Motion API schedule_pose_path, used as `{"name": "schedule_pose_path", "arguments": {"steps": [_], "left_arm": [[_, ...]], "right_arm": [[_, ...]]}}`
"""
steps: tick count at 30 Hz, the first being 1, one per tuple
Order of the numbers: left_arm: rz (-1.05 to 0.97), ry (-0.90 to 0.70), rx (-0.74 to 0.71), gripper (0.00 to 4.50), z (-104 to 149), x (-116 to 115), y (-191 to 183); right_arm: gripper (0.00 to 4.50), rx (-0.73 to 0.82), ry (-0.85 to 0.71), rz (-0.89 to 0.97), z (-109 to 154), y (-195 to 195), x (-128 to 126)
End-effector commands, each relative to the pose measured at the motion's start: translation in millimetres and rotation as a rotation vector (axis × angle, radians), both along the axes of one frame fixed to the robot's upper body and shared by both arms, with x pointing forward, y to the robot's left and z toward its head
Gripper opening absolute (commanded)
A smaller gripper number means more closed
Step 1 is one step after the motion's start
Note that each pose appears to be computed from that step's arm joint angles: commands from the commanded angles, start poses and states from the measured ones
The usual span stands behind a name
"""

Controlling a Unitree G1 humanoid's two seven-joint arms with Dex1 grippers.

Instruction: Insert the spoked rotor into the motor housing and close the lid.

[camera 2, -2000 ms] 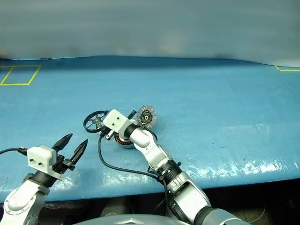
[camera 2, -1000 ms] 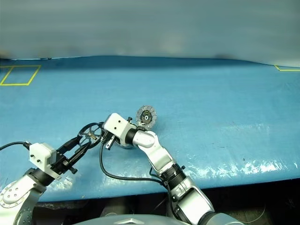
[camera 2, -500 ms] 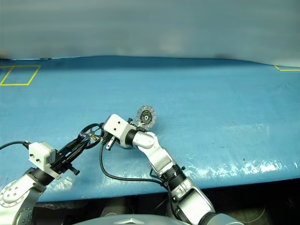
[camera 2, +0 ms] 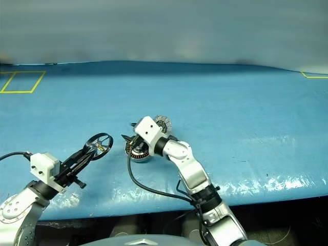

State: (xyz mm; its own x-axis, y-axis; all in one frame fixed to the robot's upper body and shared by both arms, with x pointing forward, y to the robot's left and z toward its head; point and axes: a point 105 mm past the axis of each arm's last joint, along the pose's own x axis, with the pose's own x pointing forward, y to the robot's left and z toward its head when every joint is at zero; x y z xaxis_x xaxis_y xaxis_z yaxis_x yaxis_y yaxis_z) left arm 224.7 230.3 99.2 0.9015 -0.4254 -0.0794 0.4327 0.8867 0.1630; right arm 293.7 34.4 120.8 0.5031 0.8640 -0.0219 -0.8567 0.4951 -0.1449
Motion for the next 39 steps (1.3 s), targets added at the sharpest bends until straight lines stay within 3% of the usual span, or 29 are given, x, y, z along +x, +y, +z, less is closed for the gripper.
{"name": "schedule_pose_path", "arguments": {"steps": [1,10,17,27,36,39], "left_arm": [[0.078,-0.024,0.082,0.4,4.4,8.5,15.1],[0.182,-0.049,0.426,0.4,3.1,35.3,41.3],[0.174,-0.121,0.652,0.4,10.7,59.8,41.2],[-0.037,-0.241,0.988,0.4,10.3,89.2,12.5],[-0.226,-0.27,1.104,0.4,-8.7,93.9,-14.4],[-0.235,-0.27,1.099,1.4,-7.2,92.3,-16.3]], "right_arm": [[2.39,0.055,-0.007,0.038,16.6,-4.2,-15.0],[2.39,0.05,0.103,0.061,4.8,-28.1,-40.0],[2.39,0.021,0.138,0.005,-7.4,-37.1,-40.7],[2.39,0.004,0.143,-0.025,-14.9,-34.2,-39.6],[2.39,-0.003,0.138,-0.046,-16.1,-35.5,-38.1],[2.39,0.002,0.141,-0.05,-16.1,-35.1,-38.4]]}}
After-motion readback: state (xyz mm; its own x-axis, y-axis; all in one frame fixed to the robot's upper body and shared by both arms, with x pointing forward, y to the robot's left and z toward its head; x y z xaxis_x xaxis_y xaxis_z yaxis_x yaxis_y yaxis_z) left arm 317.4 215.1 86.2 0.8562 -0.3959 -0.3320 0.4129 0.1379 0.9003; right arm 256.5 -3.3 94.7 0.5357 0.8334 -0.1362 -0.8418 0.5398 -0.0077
